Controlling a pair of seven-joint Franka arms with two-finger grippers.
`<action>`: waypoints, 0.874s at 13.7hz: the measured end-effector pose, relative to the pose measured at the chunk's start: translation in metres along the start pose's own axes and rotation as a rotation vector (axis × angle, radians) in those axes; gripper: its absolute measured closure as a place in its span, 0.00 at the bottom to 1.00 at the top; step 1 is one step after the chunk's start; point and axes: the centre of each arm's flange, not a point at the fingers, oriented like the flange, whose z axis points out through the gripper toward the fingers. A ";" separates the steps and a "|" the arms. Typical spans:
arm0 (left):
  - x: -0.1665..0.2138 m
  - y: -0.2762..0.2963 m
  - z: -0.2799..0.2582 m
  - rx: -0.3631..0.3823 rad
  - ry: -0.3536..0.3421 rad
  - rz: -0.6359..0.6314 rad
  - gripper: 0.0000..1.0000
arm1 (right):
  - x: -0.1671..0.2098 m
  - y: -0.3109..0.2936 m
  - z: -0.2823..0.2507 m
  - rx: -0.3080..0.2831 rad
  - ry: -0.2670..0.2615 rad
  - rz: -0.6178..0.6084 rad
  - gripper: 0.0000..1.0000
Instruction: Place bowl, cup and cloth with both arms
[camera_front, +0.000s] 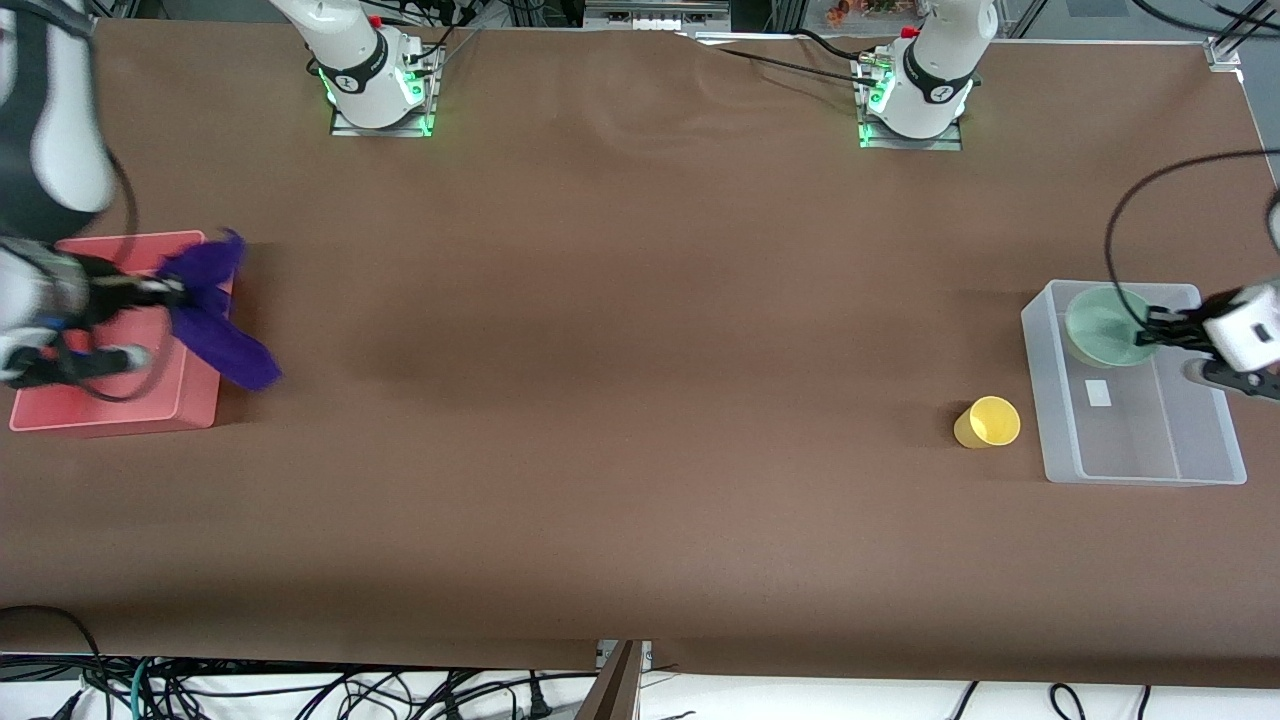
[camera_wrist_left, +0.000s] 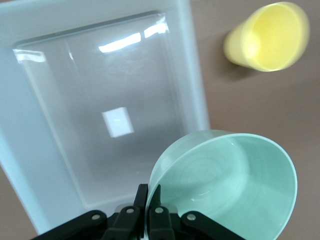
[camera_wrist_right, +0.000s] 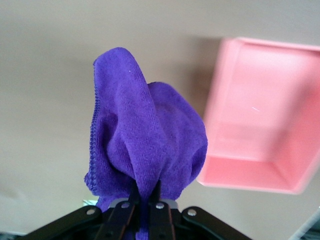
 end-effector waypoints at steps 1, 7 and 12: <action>0.001 -0.028 0.020 -0.006 0.012 0.006 0.96 | -0.011 0.030 0.003 -0.003 -0.007 -0.017 0.92; 0.025 -0.069 0.092 0.005 0.066 0.043 0.72 | -0.032 0.148 0.091 0.022 -0.009 -0.074 0.92; 0.047 -0.020 -0.005 0.010 0.091 0.122 0.21 | -0.035 0.187 0.190 0.014 0.019 -0.145 0.92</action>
